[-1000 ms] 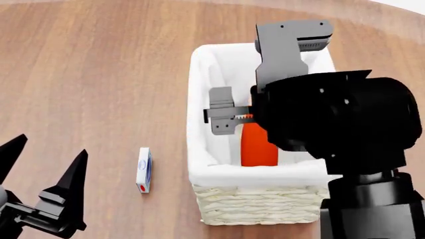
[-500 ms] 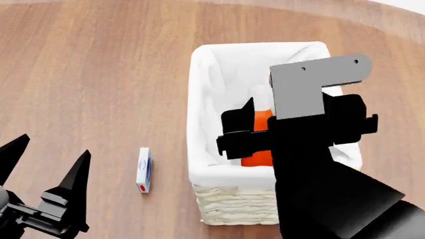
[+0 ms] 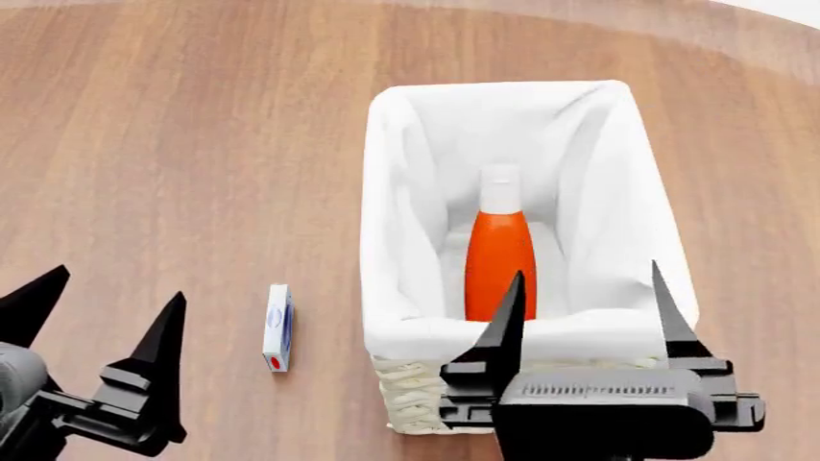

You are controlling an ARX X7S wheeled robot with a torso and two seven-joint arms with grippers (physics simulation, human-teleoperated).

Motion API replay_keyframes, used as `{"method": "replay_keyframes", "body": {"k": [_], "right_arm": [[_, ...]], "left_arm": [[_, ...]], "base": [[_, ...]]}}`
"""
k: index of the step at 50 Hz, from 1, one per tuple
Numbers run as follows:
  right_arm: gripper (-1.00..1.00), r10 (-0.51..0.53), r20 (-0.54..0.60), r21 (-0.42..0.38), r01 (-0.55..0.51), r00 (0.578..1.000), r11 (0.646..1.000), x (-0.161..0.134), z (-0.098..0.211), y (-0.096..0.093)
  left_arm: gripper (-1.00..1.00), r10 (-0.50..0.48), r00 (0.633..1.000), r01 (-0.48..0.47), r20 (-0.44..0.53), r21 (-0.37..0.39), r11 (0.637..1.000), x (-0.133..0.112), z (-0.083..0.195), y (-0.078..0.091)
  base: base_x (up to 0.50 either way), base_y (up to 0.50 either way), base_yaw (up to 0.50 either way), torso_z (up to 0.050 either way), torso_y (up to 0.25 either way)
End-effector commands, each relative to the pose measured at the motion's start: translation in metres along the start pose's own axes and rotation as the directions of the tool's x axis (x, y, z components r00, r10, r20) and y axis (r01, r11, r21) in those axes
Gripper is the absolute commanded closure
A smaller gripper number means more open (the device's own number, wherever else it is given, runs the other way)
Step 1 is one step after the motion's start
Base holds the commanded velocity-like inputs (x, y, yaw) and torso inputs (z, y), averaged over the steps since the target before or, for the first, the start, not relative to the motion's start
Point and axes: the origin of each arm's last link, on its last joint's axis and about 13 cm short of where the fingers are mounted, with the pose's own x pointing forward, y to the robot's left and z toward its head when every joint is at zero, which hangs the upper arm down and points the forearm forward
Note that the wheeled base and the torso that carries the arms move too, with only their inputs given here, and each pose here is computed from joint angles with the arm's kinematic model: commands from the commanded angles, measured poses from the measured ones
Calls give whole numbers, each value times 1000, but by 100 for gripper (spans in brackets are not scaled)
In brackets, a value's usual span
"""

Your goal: Pick up the ketchup, and put it in the basket.

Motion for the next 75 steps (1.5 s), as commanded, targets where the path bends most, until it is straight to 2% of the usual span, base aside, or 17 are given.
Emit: {"method": "replay_keyframes", "body": {"k": [1,6,13,16,20,33,39,42,45,50,64,75], "right_arm": [[-100,-20,110,-23,23,994,999,-26,-14,9],[-100,-58,141,-45,64,988,997,-35,-23,12],[-100,-51,128,-43,57,991,997,-45,-31,15],[-100,-45,118,-48,51,992,998,-49,-33,14],[-100,-43,105,-48,48,994,998,-57,-37,12],[-100,-30,76,-31,32,997,999,-76,-37,13],[-100,-22,58,-18,23,998,1000,-84,-39,15],[-100,-20,43,-9,20,999,1000,-87,-41,16],[-100,-14,30,-1,14,999,1000,-91,-43,17],[-100,-2,23,-4,2,1000,1000,-95,-46,18],[-100,18,10,3,-18,1000,1000,-100,-46,22],[-100,19,12,11,-19,1000,1000,-99,-44,21]], "left_arm": [[-100,-60,998,60,16,-24,998,-1,2,-6],[-100,-57,998,57,9,-20,998,0,0,-6],[-100,-38,999,38,-2,0,999,1,-5,-6],[-100,8,1000,-8,5,22,1000,1,-8,-8],[-100,21,1000,-21,-9,7,1000,-6,-24,-16],[-100,129,990,-124,59,-84,989,-24,-43,-28],[-100,151,988,-150,22,-59,987,-35,-64,-31],[-100,188,982,-187,15,-76,979,-41,-71,-29],[-100,214,977,-214,13,-39,976,-41,-78,-27],[-100,220,976,-220,-1,-9,976,-42,-87,-27],[-100,220,975,-220,-22,2,976,-50,-97,-31],[-100,213,977,-213,-16,1,977,-53,-84,-35]], "base": [[0,0,0,0,0],[0,0,0,0,0],[0,0,0,0,0],[0,0,0,0,0],[0,0,0,0,0],[0,0,0,0,0],[0,0,0,0,0],[0,0,0,0,0],[0,0,0,0,0],[0,0,0,0,0],[0,0,0,0,0],[0,0,0,0,0]]}}
